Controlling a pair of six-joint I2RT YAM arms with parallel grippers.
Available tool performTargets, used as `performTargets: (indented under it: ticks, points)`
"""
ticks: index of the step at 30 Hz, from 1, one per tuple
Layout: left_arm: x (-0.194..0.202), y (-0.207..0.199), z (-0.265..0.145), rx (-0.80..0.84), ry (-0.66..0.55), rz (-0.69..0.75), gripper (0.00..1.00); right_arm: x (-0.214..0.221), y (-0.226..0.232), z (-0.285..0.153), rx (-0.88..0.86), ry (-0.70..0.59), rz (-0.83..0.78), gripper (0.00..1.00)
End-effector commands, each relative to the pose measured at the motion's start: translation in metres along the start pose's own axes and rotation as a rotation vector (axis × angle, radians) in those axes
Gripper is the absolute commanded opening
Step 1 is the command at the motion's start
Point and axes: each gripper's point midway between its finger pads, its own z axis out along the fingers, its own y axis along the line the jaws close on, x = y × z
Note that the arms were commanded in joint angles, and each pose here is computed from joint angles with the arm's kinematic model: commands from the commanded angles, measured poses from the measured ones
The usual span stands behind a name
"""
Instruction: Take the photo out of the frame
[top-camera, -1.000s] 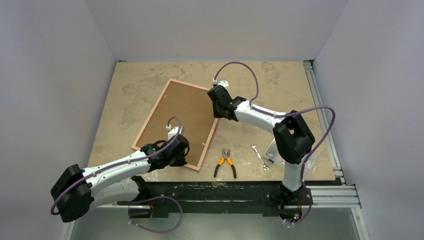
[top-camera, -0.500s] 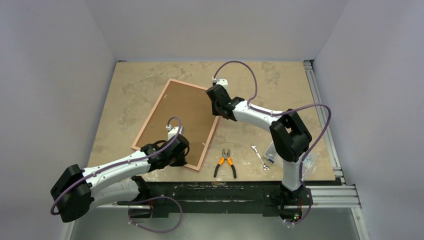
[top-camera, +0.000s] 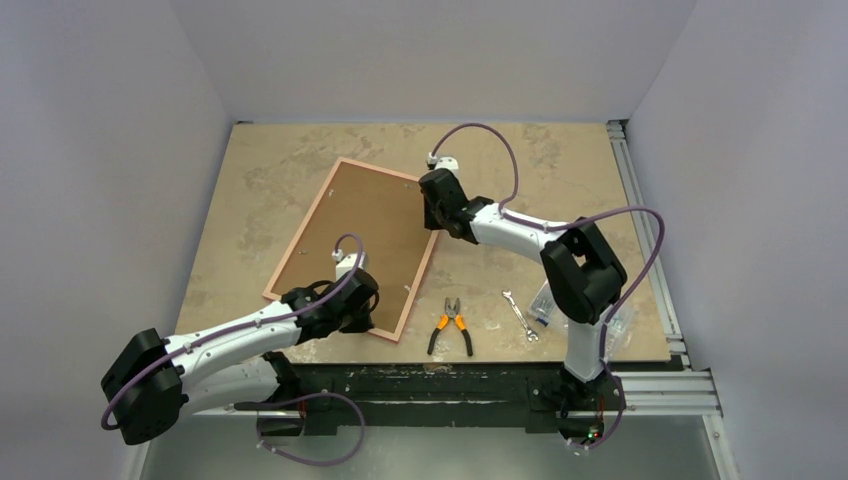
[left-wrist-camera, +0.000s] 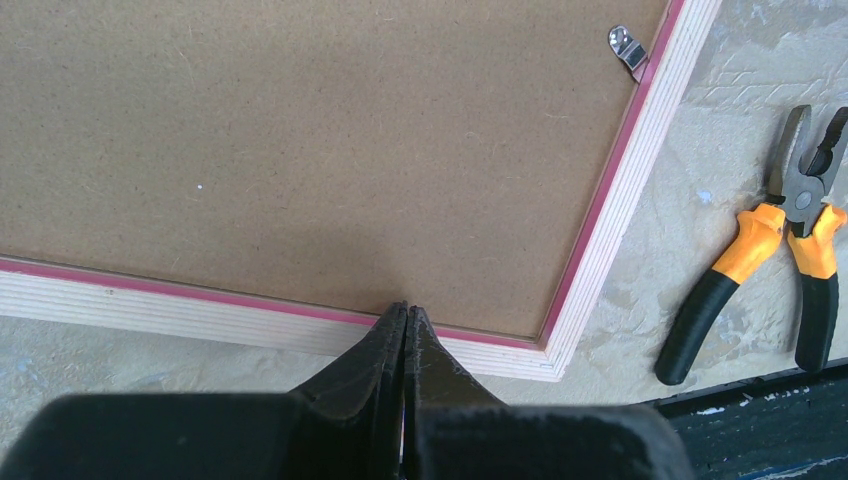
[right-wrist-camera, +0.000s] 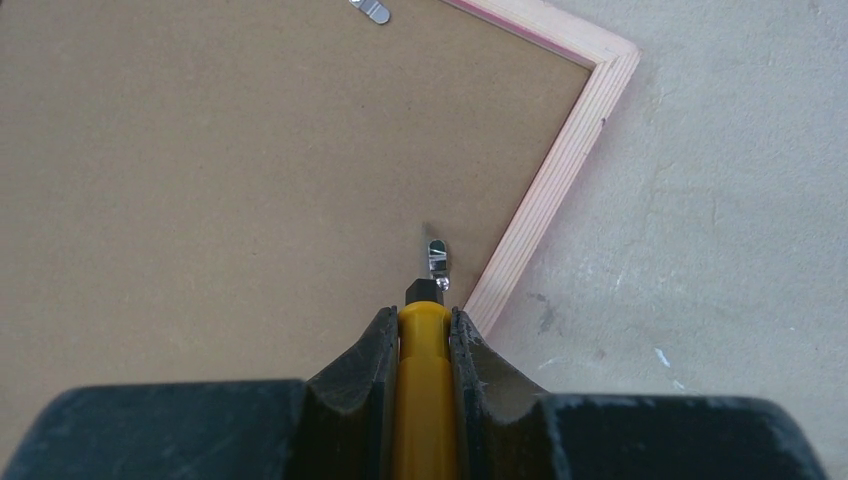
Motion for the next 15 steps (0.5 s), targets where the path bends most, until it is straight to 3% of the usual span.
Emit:
performTargets:
  ticks: [1,15]
  points:
    - [0.004,0.008,0.0,-0.03,0.016,0.012,0.0,0.007,0.009,-0.016,-0.054,0.044,0.012,0.0]
    - [0.002,0.008,-0.002,-0.024,0.008,0.006,0.0,-0.053,-0.006,-0.04,-0.036,-0.072,0.018,0.0]
